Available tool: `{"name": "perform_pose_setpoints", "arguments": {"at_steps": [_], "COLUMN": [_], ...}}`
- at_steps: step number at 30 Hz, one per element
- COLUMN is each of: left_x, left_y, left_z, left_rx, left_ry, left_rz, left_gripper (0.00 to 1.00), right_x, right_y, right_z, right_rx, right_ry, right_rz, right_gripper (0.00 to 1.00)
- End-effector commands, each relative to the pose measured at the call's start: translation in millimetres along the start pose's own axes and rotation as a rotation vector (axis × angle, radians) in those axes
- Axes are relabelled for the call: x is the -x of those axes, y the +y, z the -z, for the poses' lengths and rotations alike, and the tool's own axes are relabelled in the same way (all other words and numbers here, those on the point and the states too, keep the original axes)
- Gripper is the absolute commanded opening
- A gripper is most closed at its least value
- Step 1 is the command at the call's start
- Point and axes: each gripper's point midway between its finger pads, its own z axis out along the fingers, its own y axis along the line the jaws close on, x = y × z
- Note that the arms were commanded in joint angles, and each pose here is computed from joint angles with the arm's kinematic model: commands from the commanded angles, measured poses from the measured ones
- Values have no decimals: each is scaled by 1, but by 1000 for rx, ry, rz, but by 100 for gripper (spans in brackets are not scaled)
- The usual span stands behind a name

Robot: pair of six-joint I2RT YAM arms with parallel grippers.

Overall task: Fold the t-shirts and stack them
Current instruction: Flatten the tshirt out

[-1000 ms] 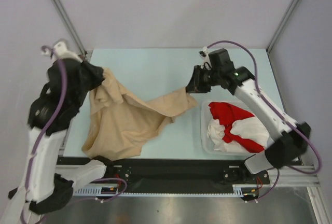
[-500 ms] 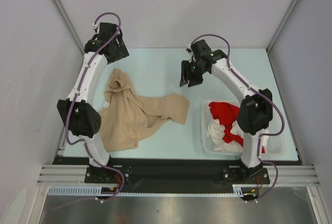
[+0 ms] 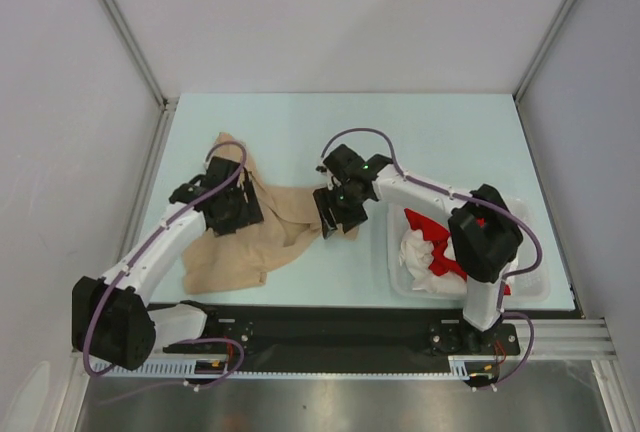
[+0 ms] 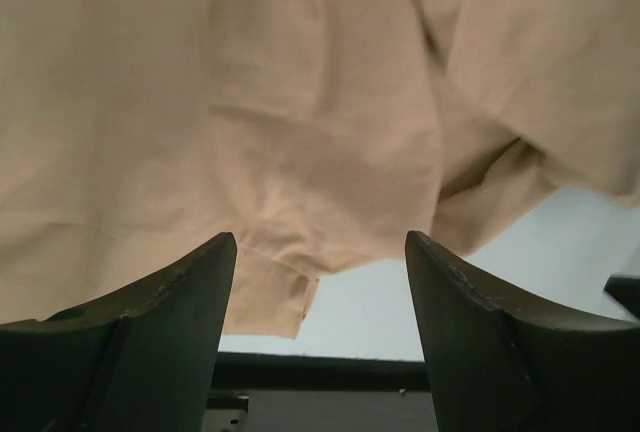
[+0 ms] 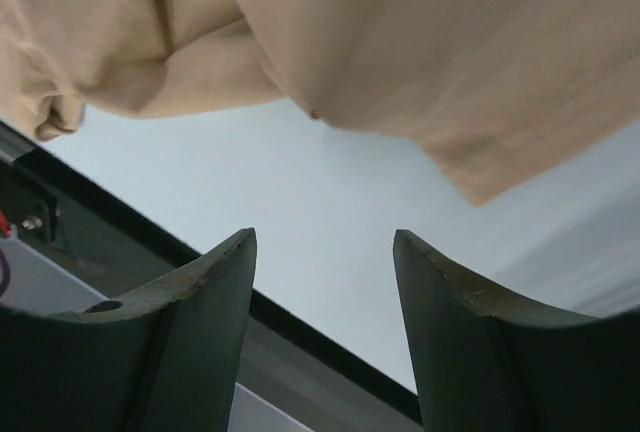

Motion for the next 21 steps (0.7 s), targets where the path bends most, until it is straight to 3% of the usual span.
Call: {"name": "perform_pose_setpoints", "arguments": {"at_steps": [1,6,11,12,13,17,21], "left_x": [-16,-30,-42,-45,-51,-58,-49], "left_y": [-13,-20,-35,-36,-38,-43,-47], "left_z": [-8,-20,-35,-38,-45,-51,-50], "left_rx": [-89,-124,-168,-171,-168,-162,-172], "left_ry": [31,78,154,172,202,235,202], "left_rz": [78,78,54,52,47,17,-1], "left_gripper": [74,73,74,74,74,73,70], "right_x": [20,32,55,58,59,66,59], "right_y": [1,-28,-34,-34,-39,-36,-37], "right_z": [-24,-55,-57,-57,-58,-40,-5], "right_rx": [-38,-164,-189,-192,-212,-217,-221], "right_ry": [-54,-62,-127,-133,-132,-154,-134], "right_rz": [37,26,38,38,36,28,-34], "right_gripper": [63,57,47,43,29,4,0]}}
